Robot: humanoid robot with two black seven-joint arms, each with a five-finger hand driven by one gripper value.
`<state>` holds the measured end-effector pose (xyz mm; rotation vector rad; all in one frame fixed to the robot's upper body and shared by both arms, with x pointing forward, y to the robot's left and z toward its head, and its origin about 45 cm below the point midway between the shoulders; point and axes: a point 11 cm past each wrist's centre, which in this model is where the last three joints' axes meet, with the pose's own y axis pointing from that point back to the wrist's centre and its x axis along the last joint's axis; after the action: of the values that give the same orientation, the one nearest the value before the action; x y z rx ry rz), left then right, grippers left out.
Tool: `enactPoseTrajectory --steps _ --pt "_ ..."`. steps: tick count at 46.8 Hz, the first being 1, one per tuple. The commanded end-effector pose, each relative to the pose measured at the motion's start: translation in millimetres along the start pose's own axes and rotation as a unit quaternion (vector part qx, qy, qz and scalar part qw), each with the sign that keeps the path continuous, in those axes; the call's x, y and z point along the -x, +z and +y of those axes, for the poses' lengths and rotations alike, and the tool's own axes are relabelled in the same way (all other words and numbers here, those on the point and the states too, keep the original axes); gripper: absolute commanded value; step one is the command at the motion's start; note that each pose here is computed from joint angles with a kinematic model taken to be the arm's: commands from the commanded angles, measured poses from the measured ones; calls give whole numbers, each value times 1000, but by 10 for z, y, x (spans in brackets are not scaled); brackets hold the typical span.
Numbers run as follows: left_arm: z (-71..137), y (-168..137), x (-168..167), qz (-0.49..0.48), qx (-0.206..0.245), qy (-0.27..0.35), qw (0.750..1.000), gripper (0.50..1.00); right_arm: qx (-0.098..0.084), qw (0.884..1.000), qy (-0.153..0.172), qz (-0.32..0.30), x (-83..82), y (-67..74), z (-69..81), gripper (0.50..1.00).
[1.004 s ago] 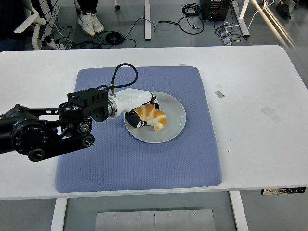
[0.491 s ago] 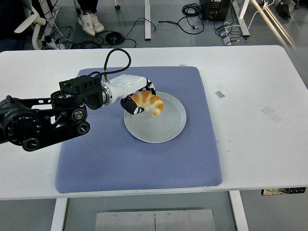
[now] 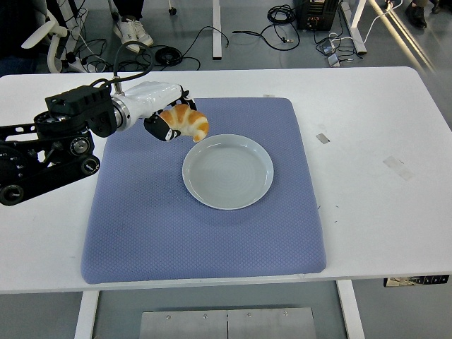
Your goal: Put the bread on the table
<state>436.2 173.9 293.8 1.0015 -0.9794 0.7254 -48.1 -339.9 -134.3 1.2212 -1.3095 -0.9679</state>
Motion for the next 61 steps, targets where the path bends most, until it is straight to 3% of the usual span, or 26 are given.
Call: enactPoseTrajectory --steps 1,10,24,39,61 --pt "29 -100 -17 3 -10 6 1000 500 0 1000 0 0 0 -1 0 1000" --pt "128 -422 -62 4 -45 21 999 500 0 1000 0 0 0 -1 0 1000" --pt "153 -772 125 16 -81 26 996 500 0 1000 0 0 0 -1 0 1000" --pt "142 -756 289 12 -72 52 996 500 0 1000 0 0 0 -1 0 1000" --pt "126 -787 527 8 -75 38 996 500 0 1000 0 0 0 -1 0 1000"
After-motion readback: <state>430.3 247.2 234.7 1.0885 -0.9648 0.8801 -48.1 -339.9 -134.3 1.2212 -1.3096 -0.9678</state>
